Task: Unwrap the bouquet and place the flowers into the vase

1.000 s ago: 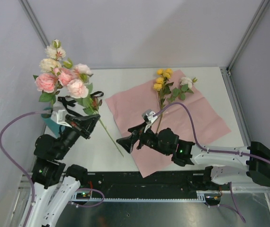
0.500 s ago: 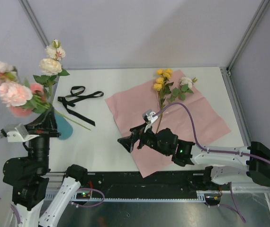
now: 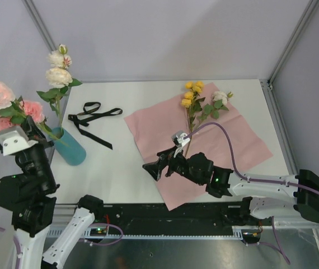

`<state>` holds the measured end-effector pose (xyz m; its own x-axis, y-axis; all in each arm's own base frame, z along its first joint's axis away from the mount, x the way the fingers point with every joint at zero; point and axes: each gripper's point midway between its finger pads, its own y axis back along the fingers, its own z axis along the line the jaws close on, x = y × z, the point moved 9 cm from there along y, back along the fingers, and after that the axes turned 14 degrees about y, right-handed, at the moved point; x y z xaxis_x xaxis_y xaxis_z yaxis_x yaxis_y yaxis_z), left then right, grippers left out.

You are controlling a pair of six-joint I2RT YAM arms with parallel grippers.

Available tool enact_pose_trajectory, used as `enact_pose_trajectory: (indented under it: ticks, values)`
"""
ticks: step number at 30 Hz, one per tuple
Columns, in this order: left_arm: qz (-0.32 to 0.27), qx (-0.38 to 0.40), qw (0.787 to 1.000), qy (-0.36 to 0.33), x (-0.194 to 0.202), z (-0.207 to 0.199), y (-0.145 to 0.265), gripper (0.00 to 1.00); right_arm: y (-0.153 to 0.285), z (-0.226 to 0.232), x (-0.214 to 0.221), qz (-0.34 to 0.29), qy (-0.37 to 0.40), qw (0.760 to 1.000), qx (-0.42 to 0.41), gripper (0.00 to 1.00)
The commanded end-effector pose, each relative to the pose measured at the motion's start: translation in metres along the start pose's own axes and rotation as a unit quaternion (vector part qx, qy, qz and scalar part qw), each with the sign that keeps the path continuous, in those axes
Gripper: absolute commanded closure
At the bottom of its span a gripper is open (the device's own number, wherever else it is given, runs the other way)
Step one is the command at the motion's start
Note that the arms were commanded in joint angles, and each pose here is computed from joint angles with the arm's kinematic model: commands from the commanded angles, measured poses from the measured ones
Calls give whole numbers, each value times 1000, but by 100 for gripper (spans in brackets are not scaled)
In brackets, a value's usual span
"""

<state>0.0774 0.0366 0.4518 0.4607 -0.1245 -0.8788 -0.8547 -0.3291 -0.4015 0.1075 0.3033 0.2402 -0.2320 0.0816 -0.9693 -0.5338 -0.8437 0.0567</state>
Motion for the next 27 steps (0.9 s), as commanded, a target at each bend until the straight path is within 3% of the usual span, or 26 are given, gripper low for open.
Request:
enact_pose_trajectory:
  ticks: [1, 10, 18, 27]
  values:
    - [-33, -37, 998, -42, 6, -5, -20, 100, 4, -2, -11, -30, -4, 1000, -2, 1]
    - [-35, -55, 990, -129, 30, -24, -60, 100, 12, -3, -16, -42, -3, 999, -4, 1]
    - [-36, -51, 988, -141, 35, -28, -73, 100, 20, -6, -22, -60, -1, 998, 2, 1]
    - [2, -61, 989, -138, 83, -18, -78, 97, 29, -8, -24, -71, -6, 997, 4, 1]
